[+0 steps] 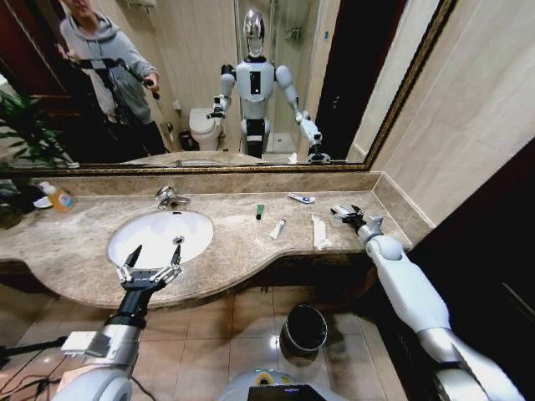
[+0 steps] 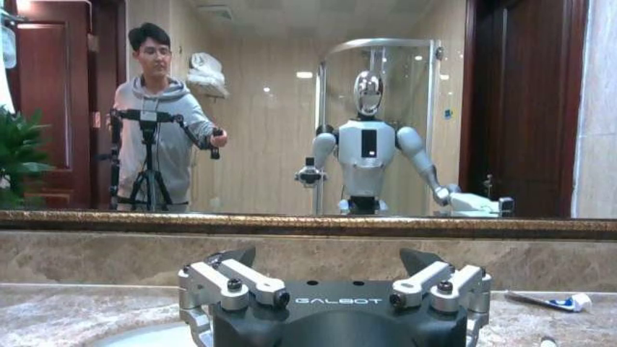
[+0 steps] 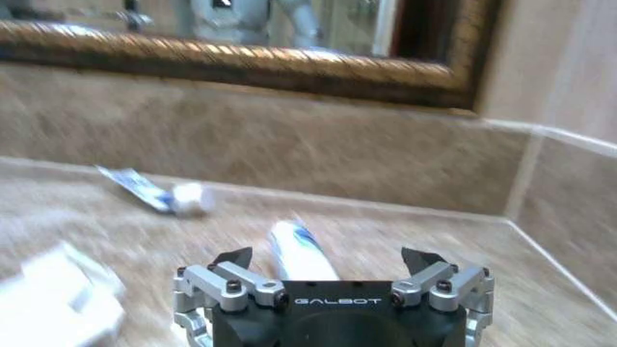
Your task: Pick up the trash from the sink and place it in the trash bin.
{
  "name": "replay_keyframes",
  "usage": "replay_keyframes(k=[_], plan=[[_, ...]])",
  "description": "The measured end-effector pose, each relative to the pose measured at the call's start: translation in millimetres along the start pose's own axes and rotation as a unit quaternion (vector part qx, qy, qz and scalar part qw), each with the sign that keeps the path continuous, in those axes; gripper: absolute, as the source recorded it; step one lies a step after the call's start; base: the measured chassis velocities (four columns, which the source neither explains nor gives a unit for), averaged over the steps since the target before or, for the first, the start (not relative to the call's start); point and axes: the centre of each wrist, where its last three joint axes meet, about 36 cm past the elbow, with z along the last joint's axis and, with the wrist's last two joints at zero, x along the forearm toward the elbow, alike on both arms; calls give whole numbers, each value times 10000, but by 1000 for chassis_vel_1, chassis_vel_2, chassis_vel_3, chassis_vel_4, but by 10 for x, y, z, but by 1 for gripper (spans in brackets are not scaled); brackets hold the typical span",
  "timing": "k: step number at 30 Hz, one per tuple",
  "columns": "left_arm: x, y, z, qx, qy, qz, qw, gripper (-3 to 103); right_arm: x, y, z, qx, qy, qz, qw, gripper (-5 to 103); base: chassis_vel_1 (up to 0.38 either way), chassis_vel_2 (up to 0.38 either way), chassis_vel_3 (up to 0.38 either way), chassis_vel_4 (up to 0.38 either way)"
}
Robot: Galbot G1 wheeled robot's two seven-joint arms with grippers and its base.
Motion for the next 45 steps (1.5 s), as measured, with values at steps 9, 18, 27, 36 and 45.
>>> replay_keyframes(k=[9, 18, 27, 36, 45], plan=[[0, 0, 0, 0, 0, 0, 10000, 100, 115, -110, 119, 26, 123, 48, 9999, 78, 0, 0, 0, 0], [0, 0, 0, 0, 0, 0, 10000, 100, 109, -17, 151, 24, 108, -148, 9998, 45, 0, 0, 0, 0], [0, 0, 0, 0, 0, 0, 10000, 100, 141, 81, 177, 20, 84, -243, 9997, 25, 0, 0, 0, 0], [0, 0, 0, 0, 0, 0, 10000, 100, 369, 119, 69, 31, -115, -226, 9997, 25, 0, 0, 0, 0], [0, 0, 0, 0, 0, 0, 10000, 100, 918, 25, -217, -19, -629, 55, 9980, 25, 0, 0, 0, 0]])
